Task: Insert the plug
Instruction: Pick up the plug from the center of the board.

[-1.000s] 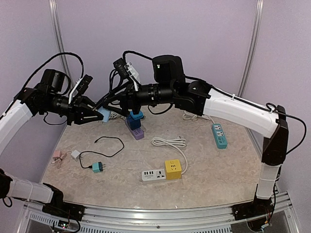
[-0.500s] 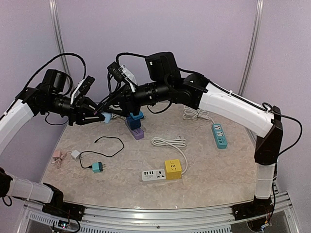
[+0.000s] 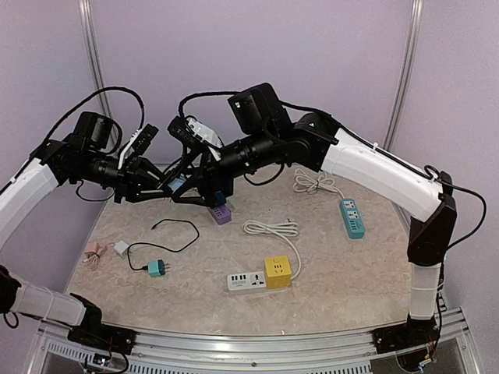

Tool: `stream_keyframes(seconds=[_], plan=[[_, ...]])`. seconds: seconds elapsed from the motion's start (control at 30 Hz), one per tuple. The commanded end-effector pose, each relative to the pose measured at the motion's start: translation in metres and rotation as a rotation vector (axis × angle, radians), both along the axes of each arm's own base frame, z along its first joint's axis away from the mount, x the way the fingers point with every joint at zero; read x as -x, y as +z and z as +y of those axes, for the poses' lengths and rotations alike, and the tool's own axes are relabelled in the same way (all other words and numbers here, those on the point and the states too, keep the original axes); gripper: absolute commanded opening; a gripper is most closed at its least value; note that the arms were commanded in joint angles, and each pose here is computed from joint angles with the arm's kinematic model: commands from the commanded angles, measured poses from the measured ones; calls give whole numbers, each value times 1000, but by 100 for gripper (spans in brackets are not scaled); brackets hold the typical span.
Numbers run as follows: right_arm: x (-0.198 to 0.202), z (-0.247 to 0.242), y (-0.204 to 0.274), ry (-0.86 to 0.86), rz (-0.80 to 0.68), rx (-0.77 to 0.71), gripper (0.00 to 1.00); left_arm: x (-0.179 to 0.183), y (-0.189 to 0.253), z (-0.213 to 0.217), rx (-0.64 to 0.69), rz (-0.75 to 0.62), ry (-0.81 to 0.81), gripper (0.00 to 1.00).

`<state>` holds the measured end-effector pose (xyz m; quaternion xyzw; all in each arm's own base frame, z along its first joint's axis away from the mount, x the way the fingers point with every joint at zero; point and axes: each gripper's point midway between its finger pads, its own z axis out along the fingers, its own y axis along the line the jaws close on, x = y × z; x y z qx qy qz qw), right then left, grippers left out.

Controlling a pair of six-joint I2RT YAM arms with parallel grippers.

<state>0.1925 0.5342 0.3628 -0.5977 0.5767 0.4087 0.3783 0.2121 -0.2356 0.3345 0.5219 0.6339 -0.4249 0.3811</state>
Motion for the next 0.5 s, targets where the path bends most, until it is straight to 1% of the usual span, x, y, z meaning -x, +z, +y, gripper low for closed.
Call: stream_keyframes(seconds=[0.0,0.13,0.37,0.47], plan=[[-12,-3,-53,-86,7,178,81,3,25,-8,59,-93,-51,0],[-13,3,-49,-85,39,155,64,3,23,-10,49,-96,-50,0],[-25,7,-54,-139,45,163,49,4,21,-11,45,-97,-59,0],[-28,10,-56,-149,70,157,38,5,21,-13,43,-100,-63,0]])
